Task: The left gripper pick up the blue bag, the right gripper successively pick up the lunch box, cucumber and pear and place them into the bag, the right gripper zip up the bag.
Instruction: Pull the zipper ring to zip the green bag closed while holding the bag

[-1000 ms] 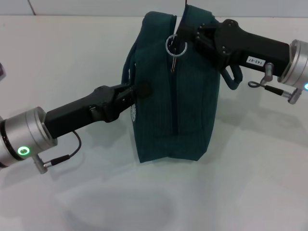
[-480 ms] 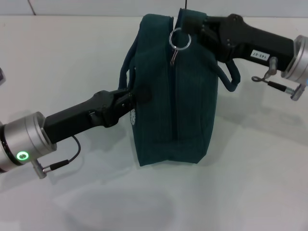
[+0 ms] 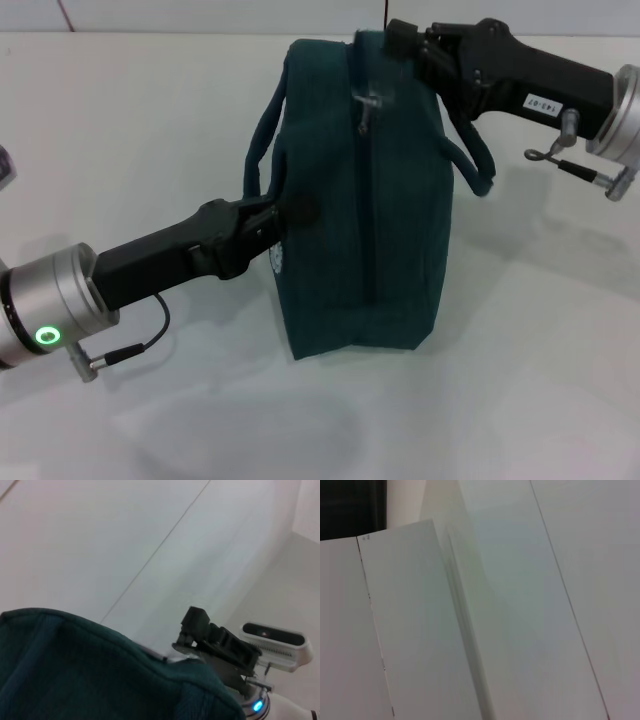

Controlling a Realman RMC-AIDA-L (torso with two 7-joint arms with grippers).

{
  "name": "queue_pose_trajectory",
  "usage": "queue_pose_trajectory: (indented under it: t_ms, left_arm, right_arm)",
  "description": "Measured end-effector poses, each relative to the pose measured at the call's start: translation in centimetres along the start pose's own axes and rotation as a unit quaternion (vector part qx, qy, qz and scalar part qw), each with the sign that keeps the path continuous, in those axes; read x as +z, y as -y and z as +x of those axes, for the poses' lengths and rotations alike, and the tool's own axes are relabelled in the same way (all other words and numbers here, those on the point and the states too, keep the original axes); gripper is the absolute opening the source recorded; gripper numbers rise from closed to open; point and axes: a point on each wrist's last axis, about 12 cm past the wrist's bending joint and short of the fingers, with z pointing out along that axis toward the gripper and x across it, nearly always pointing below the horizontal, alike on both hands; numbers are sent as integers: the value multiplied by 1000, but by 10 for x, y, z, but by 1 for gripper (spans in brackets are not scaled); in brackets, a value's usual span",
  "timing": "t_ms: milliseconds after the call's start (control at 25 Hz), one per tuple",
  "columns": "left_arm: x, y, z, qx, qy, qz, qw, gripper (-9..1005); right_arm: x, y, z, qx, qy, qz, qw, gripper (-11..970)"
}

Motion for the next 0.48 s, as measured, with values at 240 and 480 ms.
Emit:
queue_pose_trajectory:
  t_ms: [240, 480]
  left_arm:
    - [0, 2, -1, 1, 1, 10, 1000, 55]
    - [-1, 3, -1, 1, 3, 12, 1000, 55]
  right_arm:
    - [6, 2, -4, -7, 0, -2, 1000, -2]
    - [4, 3, -3, -8, -2, 4, 1000, -2]
